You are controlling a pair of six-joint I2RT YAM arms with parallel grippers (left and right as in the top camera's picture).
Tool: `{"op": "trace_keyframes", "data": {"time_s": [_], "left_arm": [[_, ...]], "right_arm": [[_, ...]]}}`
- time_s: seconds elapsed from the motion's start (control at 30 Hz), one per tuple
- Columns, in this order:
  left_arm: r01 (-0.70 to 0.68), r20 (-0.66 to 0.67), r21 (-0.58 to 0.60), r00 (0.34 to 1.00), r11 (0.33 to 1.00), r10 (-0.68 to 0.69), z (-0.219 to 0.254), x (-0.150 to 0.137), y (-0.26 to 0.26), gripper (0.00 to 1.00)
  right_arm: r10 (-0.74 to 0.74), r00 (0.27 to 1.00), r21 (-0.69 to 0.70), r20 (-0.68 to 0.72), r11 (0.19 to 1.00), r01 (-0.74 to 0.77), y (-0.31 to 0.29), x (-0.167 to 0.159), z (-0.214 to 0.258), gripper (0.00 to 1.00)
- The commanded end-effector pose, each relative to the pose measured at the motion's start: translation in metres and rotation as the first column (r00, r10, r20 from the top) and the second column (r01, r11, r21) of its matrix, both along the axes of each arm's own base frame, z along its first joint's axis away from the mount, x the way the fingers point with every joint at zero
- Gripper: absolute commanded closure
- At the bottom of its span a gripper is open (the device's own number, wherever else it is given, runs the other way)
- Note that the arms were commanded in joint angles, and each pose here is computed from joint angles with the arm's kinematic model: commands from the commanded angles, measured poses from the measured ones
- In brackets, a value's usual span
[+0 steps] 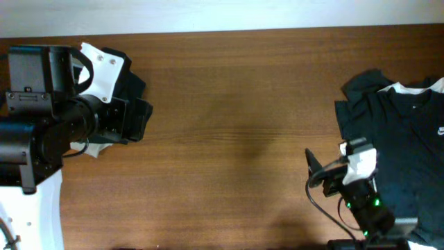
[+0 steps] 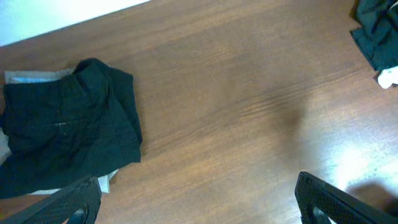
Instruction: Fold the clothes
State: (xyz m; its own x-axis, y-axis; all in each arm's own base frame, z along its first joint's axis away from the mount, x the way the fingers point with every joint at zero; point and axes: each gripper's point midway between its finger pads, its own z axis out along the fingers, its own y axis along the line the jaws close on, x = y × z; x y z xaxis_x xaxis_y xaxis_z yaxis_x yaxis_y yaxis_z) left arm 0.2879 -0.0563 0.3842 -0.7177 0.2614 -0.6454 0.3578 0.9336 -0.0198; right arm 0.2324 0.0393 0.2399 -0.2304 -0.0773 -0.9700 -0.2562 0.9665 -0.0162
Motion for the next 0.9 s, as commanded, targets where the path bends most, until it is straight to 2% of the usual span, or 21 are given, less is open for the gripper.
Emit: {"op": "trace_keyframes", "data": {"time_s": [0.0, 0.13, 0.3, 0.83, 0.87], "left_arm": [[-0.013, -0.002, -0.005, 1.000, 1.000, 0.013, 0.001, -0.001, 0.000, 0.01], [-0.013, -0.002, -0.005, 1.000, 1.000, 0.013, 0.000, -0.001, 0.000, 0.01], [-0.013, -0.002, -0.005, 1.000, 1.000, 0.013, 0.001, -0.001, 0.000, 0.01], [-0.012, -0.004, -0.005, 1.000, 1.000, 0.012, 0.000, -0.002, 0.000, 0.01], [-0.020, 0.023, 0.003, 1.000, 1.000, 0.020, 0.004, 0.005, 0.002, 0.01]], "right_arm": [[-0.027, 0.998, -0.002, 0.055, 1.000, 0.027, -0.005, -0.009, -0.028, 0.01], [-0.004, 0.986, -0.004, 0.167, 1.000, 0.004, -0.002, -0.003, -0.050, 0.01], [-0.004, 0.992, -0.002, 0.127, 1.000, 0.004, -0.002, 0.004, -0.083, 0.01], [-0.004, 0.992, -0.002, 0.129, 1.000, 0.004, -0.002, 0.005, -0.083, 0.01], [-0.003, 0.992, -0.002, 0.129, 1.000, 0.004, -0.002, 0.005, -0.083, 0.01]]}}
